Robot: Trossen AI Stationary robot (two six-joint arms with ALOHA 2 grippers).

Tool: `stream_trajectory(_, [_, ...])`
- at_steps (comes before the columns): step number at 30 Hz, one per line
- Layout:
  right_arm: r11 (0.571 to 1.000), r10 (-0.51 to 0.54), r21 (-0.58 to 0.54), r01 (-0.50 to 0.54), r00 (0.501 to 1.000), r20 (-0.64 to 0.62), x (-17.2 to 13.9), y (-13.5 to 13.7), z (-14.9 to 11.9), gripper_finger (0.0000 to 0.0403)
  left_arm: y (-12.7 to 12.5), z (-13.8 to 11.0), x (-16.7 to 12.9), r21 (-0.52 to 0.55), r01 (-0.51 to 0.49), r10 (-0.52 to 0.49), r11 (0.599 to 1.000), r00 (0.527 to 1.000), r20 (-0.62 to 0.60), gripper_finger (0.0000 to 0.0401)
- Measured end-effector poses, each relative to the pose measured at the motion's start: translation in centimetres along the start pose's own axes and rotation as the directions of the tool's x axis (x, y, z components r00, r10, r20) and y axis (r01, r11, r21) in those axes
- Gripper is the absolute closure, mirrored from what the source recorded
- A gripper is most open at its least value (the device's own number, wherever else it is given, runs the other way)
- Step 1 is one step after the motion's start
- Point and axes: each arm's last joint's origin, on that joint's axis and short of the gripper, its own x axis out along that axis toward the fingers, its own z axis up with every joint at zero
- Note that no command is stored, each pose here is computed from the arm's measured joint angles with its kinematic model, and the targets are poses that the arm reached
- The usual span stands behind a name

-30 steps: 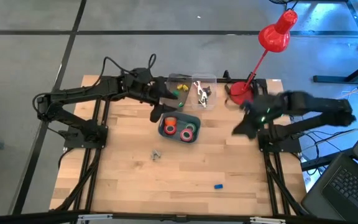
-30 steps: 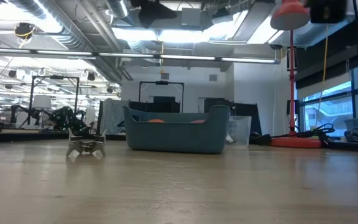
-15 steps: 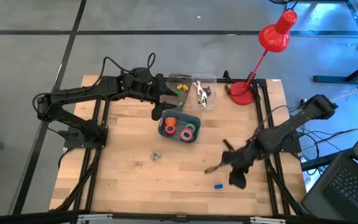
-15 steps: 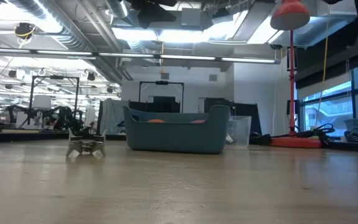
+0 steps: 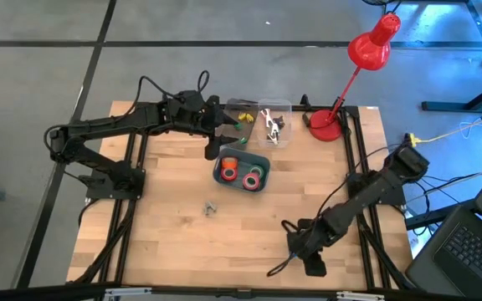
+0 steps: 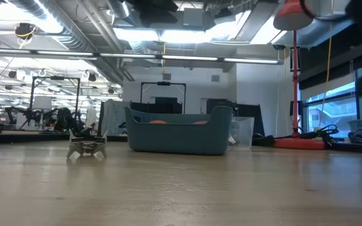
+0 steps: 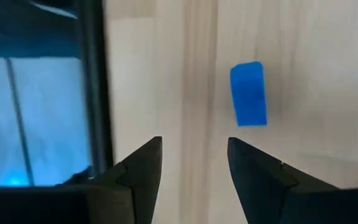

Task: Pick and place Stapler, Stapler remover, tape
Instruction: Put the blue stapler into the black bin

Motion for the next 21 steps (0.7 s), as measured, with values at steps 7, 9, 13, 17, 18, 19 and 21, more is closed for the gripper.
stream_trajectory(7, [0.998,-0.064,-0.020,0.064,0.997,-0.036,2.3,-0.7,0.2,0.0219,-0.1,0.0,0.0,0.001,0.006,-0.006,1.000,1.000,0.000,0.0150])
stream_trajectory(9, [0.995,-0.095,-0.017,0.095,0.994,-0.049,2.5,-1.0,0.0,0.0219,-0.2,0.0,0.0,0.003,0.011,-0.011,1.000,1.000,0.001,0.0150])
stream_trajectory(13, [0.994,-0.108,0.016,0.109,0.993,-0.057,2.5,-1.1,-0.1,0.0219,-0.2,0.0,0.0,0.008,0.012,-0.012,1.000,1.000,0.001,0.0150])
stream_trajectory(17, [0.995,-0.103,0.010,0.103,0.995,-0.013,2.5,-0.9,0.3,0.0219,-0.2,0.0,0.0,0.008,0.012,-0.012,1.000,1.000,0.001,0.0150])
stream_trajectory(18, [0.995,-0.098,0.004,0.098,0.995,0.003,2.5,-0.8,0.4,0.0219,-0.2,0.0,0.0,0.009,0.012,-0.012,1.000,1.000,0.001,0.0150])
stream_trajectory(19, [0.995,-0.099,0.002,0.099,0.995,0.019,2.5,-0.8,0.5,0.0219,-0.2,0.0,0.0,0.010,0.012,-0.012,1.000,1.000,0.001,0.0150])
stream_trajectory(21, [0.994,-0.105,-0.001,0.106,0.994,0.039,2.5,-0.8,0.6,0.0219,-0.2,0.0,0.0,0.011,0.013,-0.013,1.000,1.000,0.001,0.0150])
